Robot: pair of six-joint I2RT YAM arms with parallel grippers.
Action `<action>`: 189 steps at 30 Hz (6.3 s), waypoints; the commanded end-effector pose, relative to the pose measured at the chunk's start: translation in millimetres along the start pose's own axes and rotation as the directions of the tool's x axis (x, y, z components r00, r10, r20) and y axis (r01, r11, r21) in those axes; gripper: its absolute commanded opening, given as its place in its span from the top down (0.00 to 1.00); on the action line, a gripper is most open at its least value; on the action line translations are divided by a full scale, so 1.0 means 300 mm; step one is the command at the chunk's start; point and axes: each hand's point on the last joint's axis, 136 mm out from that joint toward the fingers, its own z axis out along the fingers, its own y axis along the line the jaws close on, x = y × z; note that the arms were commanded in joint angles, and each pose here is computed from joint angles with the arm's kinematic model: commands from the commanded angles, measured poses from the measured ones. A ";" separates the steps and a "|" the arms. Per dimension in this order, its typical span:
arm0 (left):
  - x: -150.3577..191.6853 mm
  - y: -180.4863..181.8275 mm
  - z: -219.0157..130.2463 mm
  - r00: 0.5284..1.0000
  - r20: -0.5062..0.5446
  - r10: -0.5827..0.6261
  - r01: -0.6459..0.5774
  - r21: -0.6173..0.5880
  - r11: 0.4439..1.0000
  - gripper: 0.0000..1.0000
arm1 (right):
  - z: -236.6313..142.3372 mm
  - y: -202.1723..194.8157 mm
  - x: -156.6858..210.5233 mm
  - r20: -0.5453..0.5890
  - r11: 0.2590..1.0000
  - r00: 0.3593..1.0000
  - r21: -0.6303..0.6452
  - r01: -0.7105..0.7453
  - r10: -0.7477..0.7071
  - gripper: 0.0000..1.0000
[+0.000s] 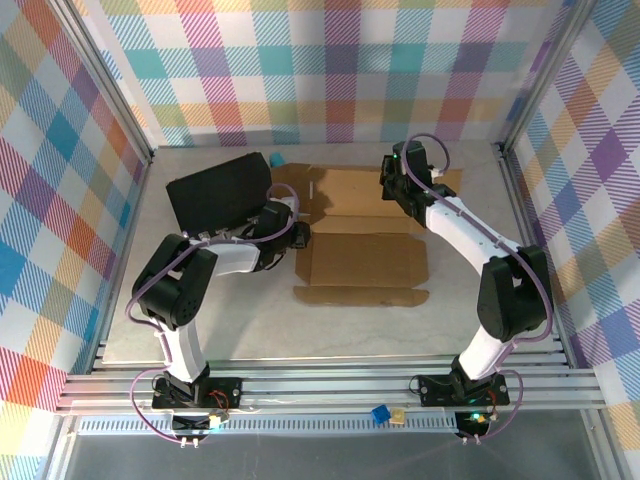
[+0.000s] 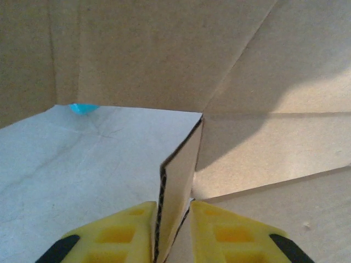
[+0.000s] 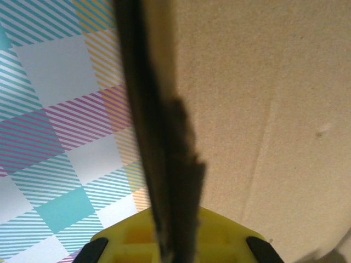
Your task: Fold the paper box
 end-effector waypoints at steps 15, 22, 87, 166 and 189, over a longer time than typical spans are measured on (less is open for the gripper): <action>-0.027 -0.104 0.014 0.950 -0.032 0.309 -0.311 -0.142 0.940 0.81 | 0.013 0.026 0.020 -0.022 1.000 0.999 0.000 -0.023 0.023 1.00; -0.076 -0.098 -0.059 0.969 0.014 0.247 -0.241 -0.158 0.957 0.73 | 0.010 0.021 0.014 -0.017 1.000 1.000 0.004 -0.020 0.020 1.00; -0.351 0.063 -0.172 0.965 0.054 0.256 -0.237 -0.231 0.944 0.91 | 0.044 -0.028 0.003 -0.079 0.999 0.997 0.033 0.025 -0.022 1.00; -0.149 0.124 -0.179 0.973 -0.060 0.223 -0.217 0.099 0.971 0.57 | 0.080 -0.061 0.052 -0.229 0.935 0.944 -0.317 0.157 -0.236 1.00; -0.247 0.231 -0.215 0.990 0.011 0.141 -0.140 -0.060 0.988 0.52 | 0.172 -0.027 0.099 -0.376 0.860 0.876 -0.503 0.080 -0.302 1.00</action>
